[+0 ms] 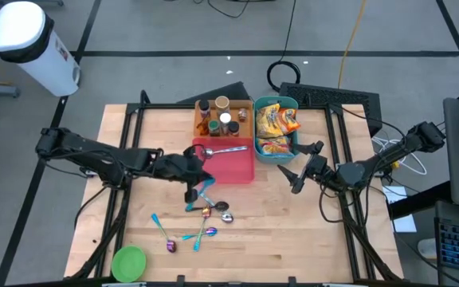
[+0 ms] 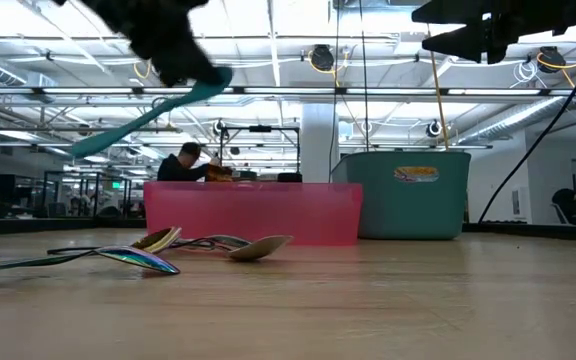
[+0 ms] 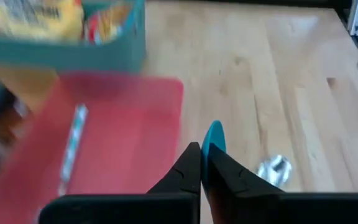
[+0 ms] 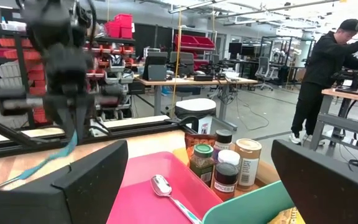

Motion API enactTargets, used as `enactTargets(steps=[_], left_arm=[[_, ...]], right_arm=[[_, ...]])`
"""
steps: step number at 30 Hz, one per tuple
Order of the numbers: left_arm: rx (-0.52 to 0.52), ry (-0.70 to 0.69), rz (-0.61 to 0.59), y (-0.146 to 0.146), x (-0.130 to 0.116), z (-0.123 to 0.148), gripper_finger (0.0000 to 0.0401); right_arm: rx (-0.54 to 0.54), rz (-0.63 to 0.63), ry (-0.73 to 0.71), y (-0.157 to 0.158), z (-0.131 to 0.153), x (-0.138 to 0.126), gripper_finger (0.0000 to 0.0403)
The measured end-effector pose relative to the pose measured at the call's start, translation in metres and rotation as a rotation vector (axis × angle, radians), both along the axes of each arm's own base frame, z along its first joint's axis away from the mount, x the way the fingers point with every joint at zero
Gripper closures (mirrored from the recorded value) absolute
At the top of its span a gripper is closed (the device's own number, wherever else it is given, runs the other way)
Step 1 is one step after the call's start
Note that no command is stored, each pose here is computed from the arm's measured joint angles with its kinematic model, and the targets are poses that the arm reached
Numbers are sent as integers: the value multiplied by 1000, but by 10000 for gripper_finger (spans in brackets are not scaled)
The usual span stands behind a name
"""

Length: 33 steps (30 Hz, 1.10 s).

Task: Pick & Place Food Item
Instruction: Put the blue baby spoon into the red bin

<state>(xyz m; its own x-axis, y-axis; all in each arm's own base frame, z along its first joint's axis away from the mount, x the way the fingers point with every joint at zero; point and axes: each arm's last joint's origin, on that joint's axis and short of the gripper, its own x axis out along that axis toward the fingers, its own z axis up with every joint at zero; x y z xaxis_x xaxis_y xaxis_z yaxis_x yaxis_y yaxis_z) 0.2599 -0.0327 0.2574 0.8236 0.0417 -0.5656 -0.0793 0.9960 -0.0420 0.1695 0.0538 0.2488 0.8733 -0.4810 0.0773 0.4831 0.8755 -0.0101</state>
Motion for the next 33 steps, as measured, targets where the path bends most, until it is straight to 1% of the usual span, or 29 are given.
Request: enactTargets(steps=[3, 6, 9, 11, 14, 18, 21, 24, 29, 33], left_arm=[[109, -47, -41, 4, 5, 15, 390], [260, -106, -68, 9, 10, 26, 392], [415, -133, -61, 18, 13, 31, 396], [518, -142, -54, 25, 14, 34, 391], [626, -106, -44, 35, 21, 30, 387], [683, -33, -26, 51, 32, 15, 395], [704, 41, -22, 63, 43, -3, 389], [711, 104, -23, 72, 52, -22, 385], [706, 168, -21, 83, 66, -51, 395], [691, 188, -14, 86, 73, -65, 382]], right_arm=[[0, 0, -1, 0, 0, 0, 12], [0, 0, 0, 0, 0, 0, 12], [-2, 1, 3, 0, 0, 0, 12], [-3, 1, 6, 0, -1, 0, 12], [-3, 1, 6, 0, -1, 0, 12], [-4, 0, 9, 0, -1, 0, 12], [-6, 0, 12, 0, -1, 0, 12], [-6, -1, 13, 0, -1, 0, 12], [-7, -1, 16, 0, -1, 0, 12], [-8, -1, 16, 0, -2, 0, 12]])
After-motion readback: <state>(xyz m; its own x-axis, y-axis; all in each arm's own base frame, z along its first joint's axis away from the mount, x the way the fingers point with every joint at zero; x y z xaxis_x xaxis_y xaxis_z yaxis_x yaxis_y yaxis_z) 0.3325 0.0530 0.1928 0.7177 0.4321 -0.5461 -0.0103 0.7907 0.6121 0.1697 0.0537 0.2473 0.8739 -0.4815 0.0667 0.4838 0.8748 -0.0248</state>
